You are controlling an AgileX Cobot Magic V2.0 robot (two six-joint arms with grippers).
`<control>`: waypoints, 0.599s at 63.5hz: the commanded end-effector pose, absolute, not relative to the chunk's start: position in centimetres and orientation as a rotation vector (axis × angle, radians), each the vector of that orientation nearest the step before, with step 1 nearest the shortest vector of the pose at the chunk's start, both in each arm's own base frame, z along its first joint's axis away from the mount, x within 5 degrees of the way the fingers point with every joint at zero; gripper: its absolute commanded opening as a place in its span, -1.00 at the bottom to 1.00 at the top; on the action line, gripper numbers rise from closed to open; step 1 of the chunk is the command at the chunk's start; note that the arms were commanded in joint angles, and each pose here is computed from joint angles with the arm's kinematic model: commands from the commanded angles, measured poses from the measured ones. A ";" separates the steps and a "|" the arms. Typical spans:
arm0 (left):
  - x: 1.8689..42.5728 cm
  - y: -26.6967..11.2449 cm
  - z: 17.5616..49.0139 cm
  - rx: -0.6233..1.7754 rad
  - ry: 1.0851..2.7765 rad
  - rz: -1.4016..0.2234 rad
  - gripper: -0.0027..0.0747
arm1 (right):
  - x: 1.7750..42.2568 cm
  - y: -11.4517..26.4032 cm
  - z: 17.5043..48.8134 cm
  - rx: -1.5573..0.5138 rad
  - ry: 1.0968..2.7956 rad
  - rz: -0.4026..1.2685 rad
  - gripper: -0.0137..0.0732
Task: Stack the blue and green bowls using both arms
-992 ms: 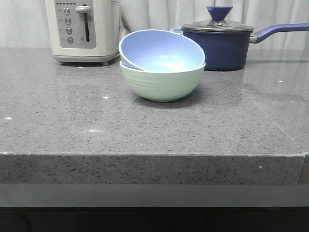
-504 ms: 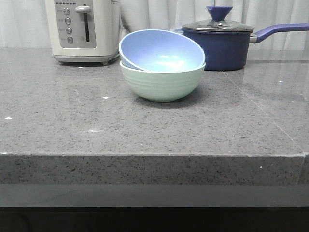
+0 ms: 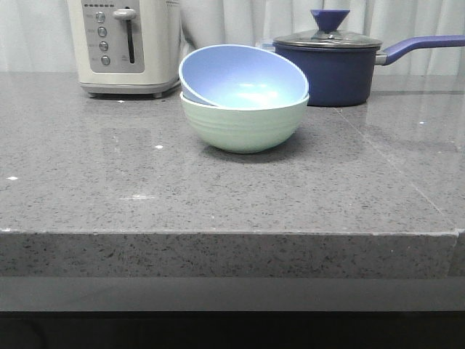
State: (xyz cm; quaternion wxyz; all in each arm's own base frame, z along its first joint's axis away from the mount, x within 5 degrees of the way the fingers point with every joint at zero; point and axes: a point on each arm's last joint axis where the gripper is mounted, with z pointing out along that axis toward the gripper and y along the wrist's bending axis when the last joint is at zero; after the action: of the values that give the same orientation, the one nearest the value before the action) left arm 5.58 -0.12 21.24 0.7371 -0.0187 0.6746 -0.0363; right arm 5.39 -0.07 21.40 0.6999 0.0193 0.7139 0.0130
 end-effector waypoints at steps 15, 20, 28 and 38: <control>5.4 -0.1 21.7 -0.047 1.402 -0.086 -0.98 | 5.3 0.0 21.7 0.021 1.397 0.023 -0.81; 5.4 -0.1 21.7 -0.047 1.402 -0.086 -0.98 | 5.3 0.0 21.7 0.021 1.397 0.023 -0.81; 5.4 -0.1 21.7 -0.047 1.402 -0.086 -0.98 | 5.3 0.0 21.7 0.021 1.397 0.023 -0.81; 5.4 -0.1 21.7 -0.047 1.402 -0.086 -0.98 | 5.3 0.0 21.7 0.021 1.397 0.023 -0.81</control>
State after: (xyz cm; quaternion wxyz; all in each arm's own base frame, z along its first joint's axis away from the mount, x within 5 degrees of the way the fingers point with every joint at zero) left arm 5.58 -0.12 21.24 0.7371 -0.0187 0.6746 -0.0363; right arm 5.67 -0.01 20.31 0.7254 0.0150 0.6880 0.0146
